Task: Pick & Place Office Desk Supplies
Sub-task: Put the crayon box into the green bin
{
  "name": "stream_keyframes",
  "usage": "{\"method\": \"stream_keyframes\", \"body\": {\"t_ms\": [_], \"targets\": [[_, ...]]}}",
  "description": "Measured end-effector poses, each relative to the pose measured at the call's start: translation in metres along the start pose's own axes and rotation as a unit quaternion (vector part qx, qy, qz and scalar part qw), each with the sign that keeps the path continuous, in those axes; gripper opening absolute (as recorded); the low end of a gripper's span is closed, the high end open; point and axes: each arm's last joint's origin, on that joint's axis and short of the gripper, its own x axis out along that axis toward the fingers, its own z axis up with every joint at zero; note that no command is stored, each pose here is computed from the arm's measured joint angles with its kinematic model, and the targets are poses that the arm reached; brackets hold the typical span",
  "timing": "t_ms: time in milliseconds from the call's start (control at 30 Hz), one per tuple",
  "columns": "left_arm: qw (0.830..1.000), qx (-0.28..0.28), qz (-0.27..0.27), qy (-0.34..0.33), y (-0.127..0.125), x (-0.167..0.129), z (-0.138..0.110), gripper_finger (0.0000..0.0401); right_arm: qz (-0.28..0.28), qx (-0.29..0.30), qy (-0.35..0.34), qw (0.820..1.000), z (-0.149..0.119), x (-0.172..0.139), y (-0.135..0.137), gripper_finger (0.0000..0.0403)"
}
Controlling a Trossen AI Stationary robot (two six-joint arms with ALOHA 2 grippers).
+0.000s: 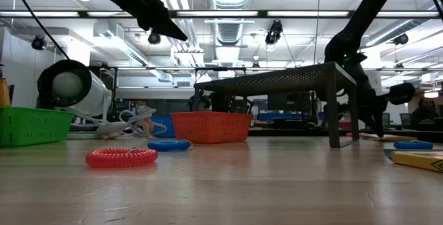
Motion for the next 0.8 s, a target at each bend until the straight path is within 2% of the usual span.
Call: {"method": "stream_keyframes", "body": {"t_ms": [167,300,400,500,600,667,800], "targets": [[1.000,0.000,0.000,0.000,0.000,0.000,0.000,0.0189,-0.006,-0.020,-0.027,0.999,-0.005,-0.012,0.000,0.0008],[1.000,0.000,-0.001,0.002,0.000,0.000,0.000,0.0189,0.053,-0.026,-0.100,0.993,-0.012,-0.052,-0.006,0.0008],[1.000,0.000,-0.001,0.002,0.000,0.000,0.000,0.0189,0.101,-0.022,-0.170,0.980,-0.019,-0.085,-0.017,0.0008],[1.000,0.000,-0.001,0.002,0.000,0.000,0.000,0.0189,0.145,-0.047,-0.257,0.954,-0.033,-0.121,-0.036,0.0008],[1.000,-0.001,-0.001,0.002,0.000,0.000,0.000,0.0189,0.179,-0.151,-0.295,0.926,-0.050,-0.144,-0.056,0.0008],[1.000,-0.001,-0.001,0.002,0.000,0.000,0.000,0.0189,0.174,-0.259,-0.332,0.890,-0.064,-0.154,-0.069,0.0008],[1.000,-0.001,-0.001,0.002,0.000,0.000,0.000,0.0189,0.157,-0.375,-0.388,0.827,-0.091,-0.159,-0.089,0.0008]]}}
